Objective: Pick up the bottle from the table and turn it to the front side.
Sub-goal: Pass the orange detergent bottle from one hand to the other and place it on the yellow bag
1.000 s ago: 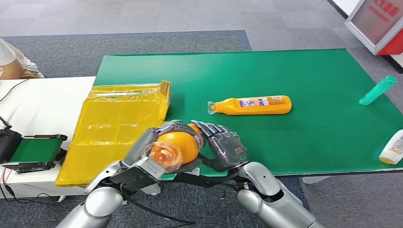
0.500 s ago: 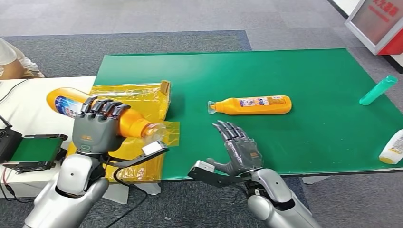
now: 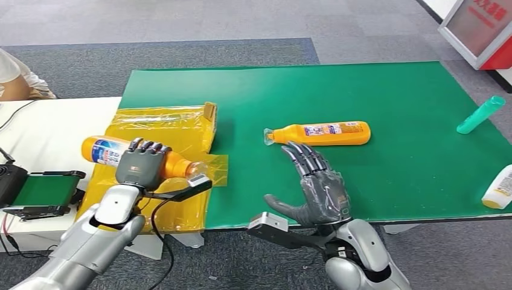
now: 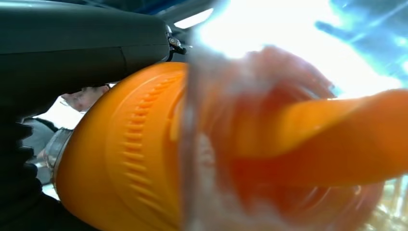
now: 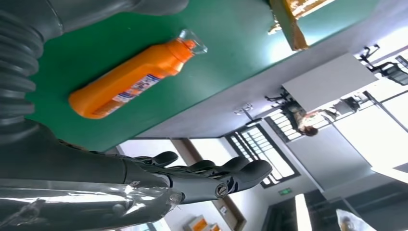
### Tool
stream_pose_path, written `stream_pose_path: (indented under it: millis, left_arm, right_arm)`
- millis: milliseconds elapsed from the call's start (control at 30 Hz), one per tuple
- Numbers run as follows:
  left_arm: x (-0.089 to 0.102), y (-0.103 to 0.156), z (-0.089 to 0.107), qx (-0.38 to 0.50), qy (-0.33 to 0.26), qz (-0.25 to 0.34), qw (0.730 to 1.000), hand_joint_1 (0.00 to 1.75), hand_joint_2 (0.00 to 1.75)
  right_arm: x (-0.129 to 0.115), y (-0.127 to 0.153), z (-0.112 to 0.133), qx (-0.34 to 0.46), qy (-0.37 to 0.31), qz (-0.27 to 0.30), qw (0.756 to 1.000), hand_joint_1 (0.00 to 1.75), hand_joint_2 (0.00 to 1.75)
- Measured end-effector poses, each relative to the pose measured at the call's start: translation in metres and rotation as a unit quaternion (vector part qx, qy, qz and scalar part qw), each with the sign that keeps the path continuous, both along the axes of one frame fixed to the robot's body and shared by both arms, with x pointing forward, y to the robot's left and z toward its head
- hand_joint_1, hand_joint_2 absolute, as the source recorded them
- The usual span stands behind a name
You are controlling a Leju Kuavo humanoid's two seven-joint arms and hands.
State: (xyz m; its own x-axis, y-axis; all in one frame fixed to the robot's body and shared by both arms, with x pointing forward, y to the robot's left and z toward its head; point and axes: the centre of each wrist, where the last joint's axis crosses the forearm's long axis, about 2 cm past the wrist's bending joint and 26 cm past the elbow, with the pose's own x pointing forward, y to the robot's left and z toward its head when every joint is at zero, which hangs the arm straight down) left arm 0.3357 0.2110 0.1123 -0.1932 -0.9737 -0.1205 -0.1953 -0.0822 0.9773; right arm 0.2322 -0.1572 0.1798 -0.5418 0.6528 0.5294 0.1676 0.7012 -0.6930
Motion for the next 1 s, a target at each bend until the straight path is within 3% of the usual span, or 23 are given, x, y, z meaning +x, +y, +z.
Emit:
stream_pose_path:
  millis: [167, 467, 500, 633, 1000]
  left_arm:
    - [0.003, -0.015, -0.010, -0.011, 0.049, 0.001, 0.999, 1.75, 1.75]
    - [0.009, -0.048, -0.011, -0.056, 0.098, -0.007, 0.994, 1.75, 1.75]
    - [0.009, -0.050, -0.011, -0.059, 0.100, -0.008, 0.993, 1.68, 1.75]
    - [0.009, -0.056, -0.012, -0.076, 0.099, -0.006, 0.992, 0.00, 1.75]
    - [0.010, -0.062, -0.012, -0.095, 0.091, 0.008, 0.991, 0.00, 1.75]
  right_arm:
    - [-0.005, 0.000, 0.012, 0.006, -0.028, 0.014, 0.999, 0.00, 1.75]
    - [-0.020, 0.009, 0.016, 0.021, -0.046, 0.099, 0.994, 0.00, 1.75]
    - [-0.021, 0.009, 0.015, 0.020, -0.046, 0.102, 0.993, 0.00, 1.75]
    - [-0.024, 0.008, 0.012, 0.013, -0.041, 0.109, 0.993, 0.00, 1.75]
    - [-0.044, -0.002, 0.002, -0.008, -0.026, 0.106, 0.994, 0.00, 1.75]
